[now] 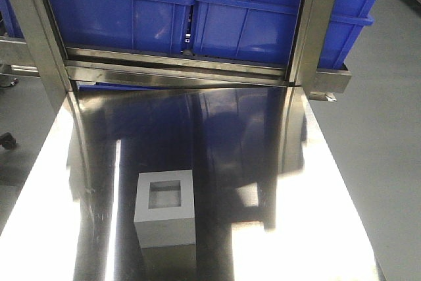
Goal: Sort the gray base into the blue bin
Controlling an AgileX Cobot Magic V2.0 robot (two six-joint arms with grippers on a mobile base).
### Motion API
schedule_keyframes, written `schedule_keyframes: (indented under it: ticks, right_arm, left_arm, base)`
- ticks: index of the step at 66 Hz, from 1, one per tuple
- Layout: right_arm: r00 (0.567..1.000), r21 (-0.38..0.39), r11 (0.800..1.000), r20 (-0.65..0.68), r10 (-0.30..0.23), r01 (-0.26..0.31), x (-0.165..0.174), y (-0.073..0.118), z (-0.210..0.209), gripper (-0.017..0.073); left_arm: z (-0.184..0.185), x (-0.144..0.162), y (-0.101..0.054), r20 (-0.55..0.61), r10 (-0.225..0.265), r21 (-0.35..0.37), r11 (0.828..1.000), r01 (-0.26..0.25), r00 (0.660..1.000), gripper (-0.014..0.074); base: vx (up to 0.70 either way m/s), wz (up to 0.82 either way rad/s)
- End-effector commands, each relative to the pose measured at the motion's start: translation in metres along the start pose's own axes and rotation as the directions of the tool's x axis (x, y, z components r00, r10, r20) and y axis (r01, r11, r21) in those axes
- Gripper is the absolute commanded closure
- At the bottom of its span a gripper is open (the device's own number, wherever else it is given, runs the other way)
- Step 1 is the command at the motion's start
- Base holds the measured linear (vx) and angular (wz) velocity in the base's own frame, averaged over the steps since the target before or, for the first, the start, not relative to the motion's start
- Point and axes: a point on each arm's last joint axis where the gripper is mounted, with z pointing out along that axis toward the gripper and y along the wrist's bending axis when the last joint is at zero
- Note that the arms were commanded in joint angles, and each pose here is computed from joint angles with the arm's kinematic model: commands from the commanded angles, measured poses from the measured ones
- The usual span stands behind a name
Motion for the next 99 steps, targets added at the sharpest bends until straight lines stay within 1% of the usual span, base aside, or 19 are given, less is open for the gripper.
schedule_keyframes:
  ticks: [1,48,66,71,76,83,91,99]
  right_arm:
    - [0.997,0.003,1.0,0.071,-0.011,0.011,-0.002,0.0,0.0,0.0568]
    - [0.997,0.003,1.0,0.071,-0.011,0.011,-0.002,0.0,0.0,0.0568]
    - [0.997,0.003,1.0,0.071,-0.011,0.011,-0.002,0.0,0.0,0.0568]
    - [0.997,0.003,1.0,0.071,-0.011,0.011,-0.002,0.0,0.0,0.0568]
    - [0.997,0.003,1.0,0.071,-0.011,0.011,-0.002,0.0,0.0,0.0568]
    - [0.997,0.003,1.0,0.071,-0.011,0.011,-0.002,0.0,0.0,0.0568]
    - [0.997,0.003,1.0,0.071,-0.011,0.011,-0.002,0.0,0.0,0.0568]
    - [0.997,0.003,1.0,0.071,-0.011,0.011,-0.002,0.0,0.0,0.0568]
  left_arm:
    - [-0.001,0.003,0.0,0.052,-0.007,0.006,1.0,0.007,0.999,0.0599]
    - [-0.001,0.003,0.0,0.052,-0.007,0.006,1.0,0.007,0.999,0.0599]
    - [-0.001,-0.004,0.0,0.087,-0.008,0.009,1.0,0.007,0.996,0.0599]
    - [-0.002,-0.011,-0.001,0.102,-0.008,0.01,1.0,0.007,0.995,0.0599]
    - [-0.003,-0.025,-0.002,0.139,-0.008,0.013,1.0,0.007,0.99,0.0599]
    - [-0.002,-0.043,-0.003,0.149,-0.008,0.013,1.0,0.006,0.989,0.0599]
    - [0.009,-0.063,-0.004,0.102,-0.01,0.01,1.0,0.009,0.995,0.0599]
    - [0.026,-0.082,-0.006,0.001,-0.009,0.001,1.0,0.009,1.0,0.0599]
  base:
    - [0.0,0.0]
    - [0.0,0.0]
    - [0.0,0.0]
    - [0.0,0.0]
    - [0.0,0.0]
    - [0.0,0.0]
    - [0.0,0.0]
    - [0.0,0.0]
